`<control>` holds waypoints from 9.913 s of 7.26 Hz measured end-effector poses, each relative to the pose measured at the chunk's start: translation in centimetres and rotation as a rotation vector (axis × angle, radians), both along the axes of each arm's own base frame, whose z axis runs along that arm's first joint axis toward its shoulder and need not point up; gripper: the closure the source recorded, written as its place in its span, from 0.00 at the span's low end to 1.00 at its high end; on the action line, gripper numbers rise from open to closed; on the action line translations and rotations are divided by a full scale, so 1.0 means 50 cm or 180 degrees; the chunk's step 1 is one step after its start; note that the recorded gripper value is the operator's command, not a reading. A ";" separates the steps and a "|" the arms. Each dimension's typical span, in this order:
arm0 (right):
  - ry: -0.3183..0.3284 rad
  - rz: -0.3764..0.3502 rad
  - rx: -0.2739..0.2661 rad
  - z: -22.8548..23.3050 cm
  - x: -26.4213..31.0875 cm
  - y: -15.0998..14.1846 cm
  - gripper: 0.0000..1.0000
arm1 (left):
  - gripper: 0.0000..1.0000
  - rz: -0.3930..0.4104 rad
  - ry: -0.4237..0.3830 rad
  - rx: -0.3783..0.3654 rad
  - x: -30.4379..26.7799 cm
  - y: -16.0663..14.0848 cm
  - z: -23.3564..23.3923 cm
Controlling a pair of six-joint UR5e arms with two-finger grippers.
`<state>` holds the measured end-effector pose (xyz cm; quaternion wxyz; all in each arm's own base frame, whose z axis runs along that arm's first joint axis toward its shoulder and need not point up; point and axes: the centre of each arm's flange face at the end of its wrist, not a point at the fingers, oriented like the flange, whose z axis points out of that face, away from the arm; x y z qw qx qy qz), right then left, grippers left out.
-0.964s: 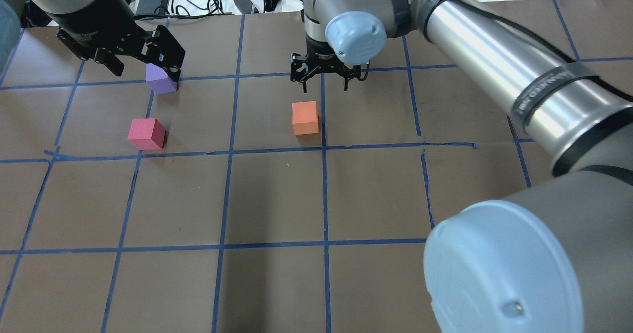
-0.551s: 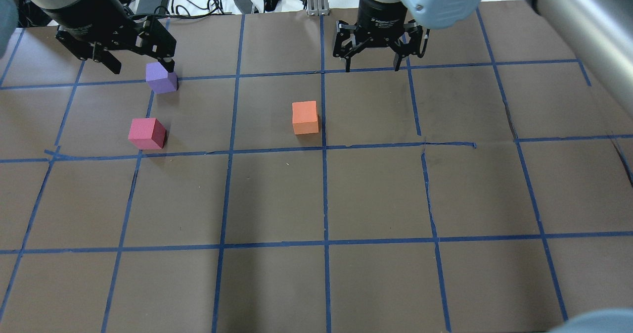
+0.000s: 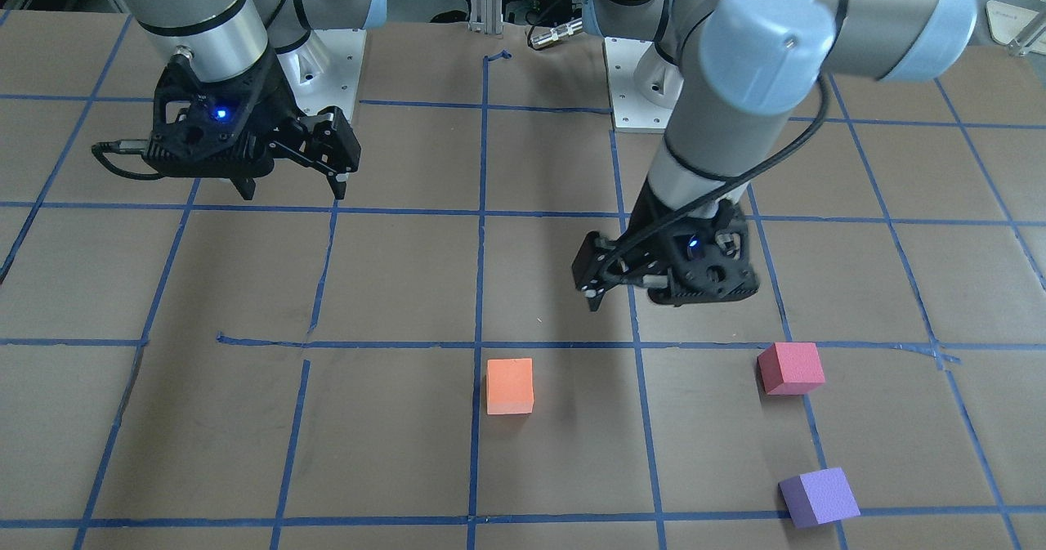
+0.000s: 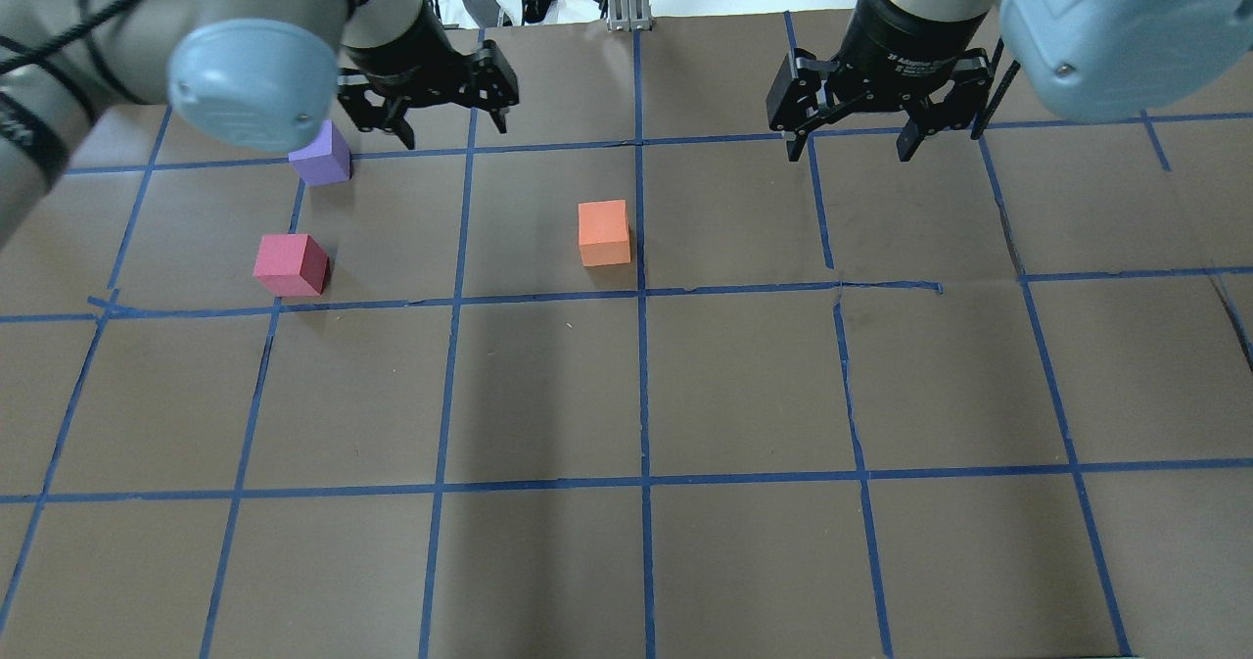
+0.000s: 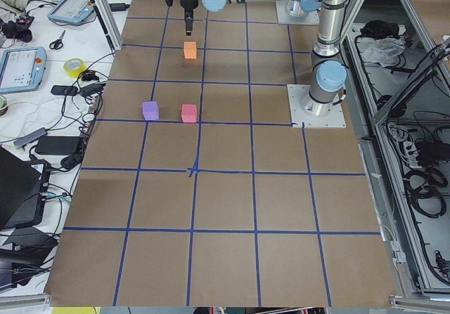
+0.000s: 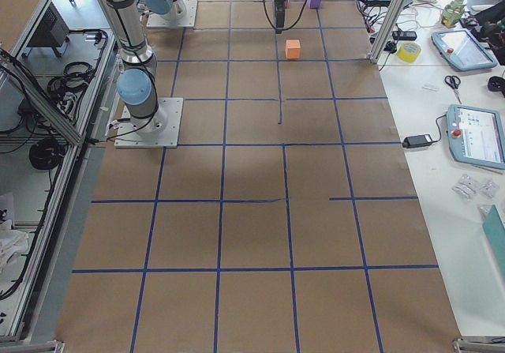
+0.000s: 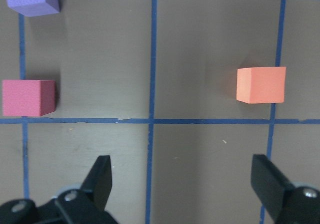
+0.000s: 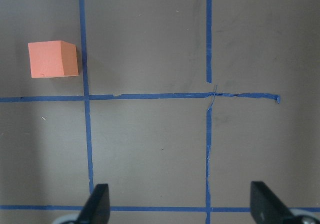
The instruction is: Arrange blocks in a line
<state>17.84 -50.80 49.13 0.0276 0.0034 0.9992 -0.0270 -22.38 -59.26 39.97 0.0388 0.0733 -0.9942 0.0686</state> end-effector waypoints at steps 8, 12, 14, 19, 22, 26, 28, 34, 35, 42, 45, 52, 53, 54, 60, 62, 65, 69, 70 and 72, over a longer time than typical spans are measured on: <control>0.0147 0.0112 -0.0122 0.017 -0.017 0.008 0.00 | 0.10 -0.0010 -0.0161 0.0037 -0.214 -0.090 -0.381; 0.0140 0.0111 -0.0123 0.016 -0.017 0.008 0.00 | 0.16 -0.0053 -0.0209 0.0235 -0.211 -0.073 -0.405; 0.0144 0.0108 -0.0124 0.017 -0.018 0.008 0.00 | 0.46 -0.0058 -0.0211 0.0290 -0.211 -0.070 -0.405; 0.0146 0.0108 -0.0120 0.016 -0.017 0.009 0.00 | 0.77 -0.0108 -0.0199 0.0266 -0.169 -0.087 -0.344; 0.0144 0.0109 -0.0119 0.016 -0.017 0.009 0.00 | 0.77 0.0134 -0.0251 0.0268 0.057 -0.159 -0.241; 0.0144 0.0109 -0.0121 0.016 -0.016 0.009 0.00 | 0.78 -0.0150 -0.0413 0.0253 0.408 -0.210 -0.212; 0.0144 0.0108 -0.0120 0.016 -0.016 0.009 0.00 | 0.79 -0.0244 -0.0417 0.0297 0.509 -0.208 -0.229; 0.0139 0.0092 -0.0116 0.015 -0.016 0.009 0.00 | 0.81 -0.0385 -0.0409 0.0395 0.545 -0.208 -0.274; 0.0138 0.0092 -0.0118 0.015 -0.016 0.009 0.00 | 0.81 -0.0384 -0.0407 0.0404 0.548 -0.208 -0.278; 0.0139 0.0104 -0.0118 0.015 -0.016 0.008 0.00 | 0.82 -0.0466 -0.0398 0.0461 0.568 -0.200 -0.310; 0.0118 0.0100 -0.0127 0.012 -0.018 0.002 0.00 | 0.82 -0.0482 -0.0399 0.0458 0.583 -0.201 -0.324; 0.0142 0.0093 -0.0163 0.014 -0.021 -0.001 0.00 | 0.75 -0.0460 -0.0353 0.0489 0.586 -0.200 -0.369; 0.0142 0.0093 -0.0163 0.014 -0.021 -0.001 0.00 | 0.75 -0.0455 -0.0340 0.0487 0.586 -0.200 -0.370; 0.0141 0.0093 -0.0163 0.014 -0.021 -0.001 0.00 | 0.71 -0.0453 -0.0329 0.0495 0.585 -0.198 -0.374; 0.0141 0.0093 -0.0162 0.013 -0.020 -0.002 0.00 | 0.16 -0.0295 -0.0344 0.0465 0.583 -0.190 -0.379; 0.0142 0.0093 -0.0162 0.013 -0.021 -0.002 0.00 | 0.16 -0.0295 -0.0386 0.0421 0.585 -0.191 -0.354; 0.0142 0.0093 -0.0161 0.013 -0.020 -0.002 0.00 | 0.08 -0.0305 -0.0430 0.0341 0.574 -0.179 -0.283; 0.0145 0.0089 -0.0156 0.011 -0.021 -0.001 0.00 | 0.03 -0.0524 -0.0431 0.0398 0.445 -0.105 -0.110; 0.0146 0.0089 -0.0154 0.011 -0.021 -0.001 0.00 | 0.03 -0.0615 -0.0437 0.0400 0.389 -0.080 -0.073; 0.0145 0.0087 -0.0152 0.011 -0.021 -0.001 0.00 | 0.00 -0.0646 -0.0424 0.0441 0.328 -0.025 -0.001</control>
